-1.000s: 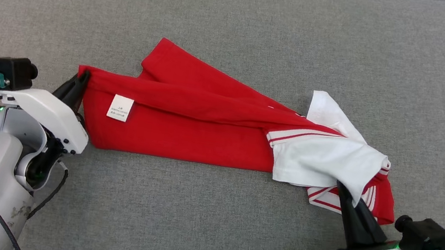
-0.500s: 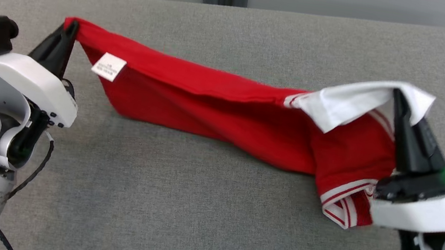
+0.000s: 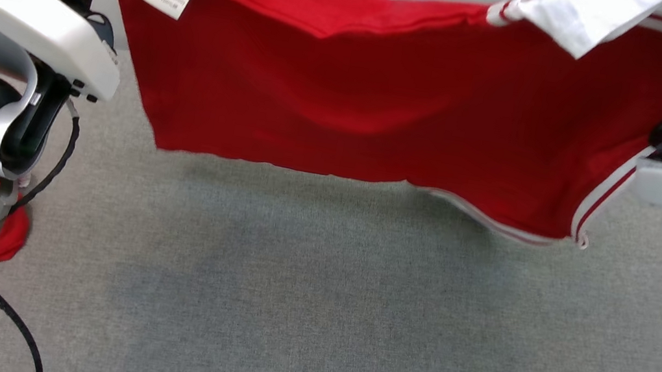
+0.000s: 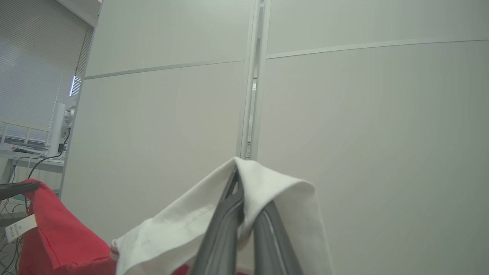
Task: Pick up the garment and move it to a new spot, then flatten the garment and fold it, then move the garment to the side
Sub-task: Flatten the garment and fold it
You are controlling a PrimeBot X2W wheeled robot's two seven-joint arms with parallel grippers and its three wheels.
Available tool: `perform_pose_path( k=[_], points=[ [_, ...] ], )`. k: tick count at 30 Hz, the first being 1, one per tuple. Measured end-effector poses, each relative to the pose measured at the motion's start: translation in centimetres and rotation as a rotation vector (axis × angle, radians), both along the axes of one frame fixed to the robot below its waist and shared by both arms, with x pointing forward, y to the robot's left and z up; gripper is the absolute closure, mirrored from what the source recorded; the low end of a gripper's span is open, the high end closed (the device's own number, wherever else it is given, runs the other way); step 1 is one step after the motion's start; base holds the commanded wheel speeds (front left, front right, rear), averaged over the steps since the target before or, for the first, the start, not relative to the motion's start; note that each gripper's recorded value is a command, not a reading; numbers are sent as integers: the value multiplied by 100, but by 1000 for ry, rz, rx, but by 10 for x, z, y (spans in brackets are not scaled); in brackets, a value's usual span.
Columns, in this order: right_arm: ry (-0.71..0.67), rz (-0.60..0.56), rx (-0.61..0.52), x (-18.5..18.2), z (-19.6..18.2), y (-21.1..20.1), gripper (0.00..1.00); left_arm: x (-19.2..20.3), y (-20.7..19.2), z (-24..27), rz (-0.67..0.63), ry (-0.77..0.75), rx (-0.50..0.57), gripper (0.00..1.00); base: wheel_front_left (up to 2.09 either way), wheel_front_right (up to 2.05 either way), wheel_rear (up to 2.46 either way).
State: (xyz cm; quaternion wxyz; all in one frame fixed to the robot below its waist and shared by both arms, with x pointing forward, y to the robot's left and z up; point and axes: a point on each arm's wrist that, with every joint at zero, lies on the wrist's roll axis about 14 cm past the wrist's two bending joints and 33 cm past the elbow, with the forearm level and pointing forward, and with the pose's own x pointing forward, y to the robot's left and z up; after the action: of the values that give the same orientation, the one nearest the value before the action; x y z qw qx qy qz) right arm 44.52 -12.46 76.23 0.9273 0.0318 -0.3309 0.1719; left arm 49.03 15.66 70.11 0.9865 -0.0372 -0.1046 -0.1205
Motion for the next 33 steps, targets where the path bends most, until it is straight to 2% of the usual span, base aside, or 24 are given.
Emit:
perform_pose_path(
  k=[8, 14, 18, 22, 33],
  points=[
    [-104, 11, -20, -24, 50, 3, 100, -30, -14, 60, -28, -148, 43, 100, 0, 0, 0],
    [-58, 47, -34, -17, 51, 12, 100, -32, -23, 66, -54, -144, 45, 100, 0, 0, 0],
    [34, 64, -60, 10, 38, 18, 100, -14, -31, 50, -76, -70, 26, 100, 0, 0, 0],
    [134, 69, -100, 54, 21, 24, 100, 23, -42, 22, -99, 38, 10, 100, 0, 0, 0],
    [65, 23, -144, 124, 55, 27, 100, 105, -39, 27, -48, 65, -31, 100, 0, 0, 0]
  ],
)
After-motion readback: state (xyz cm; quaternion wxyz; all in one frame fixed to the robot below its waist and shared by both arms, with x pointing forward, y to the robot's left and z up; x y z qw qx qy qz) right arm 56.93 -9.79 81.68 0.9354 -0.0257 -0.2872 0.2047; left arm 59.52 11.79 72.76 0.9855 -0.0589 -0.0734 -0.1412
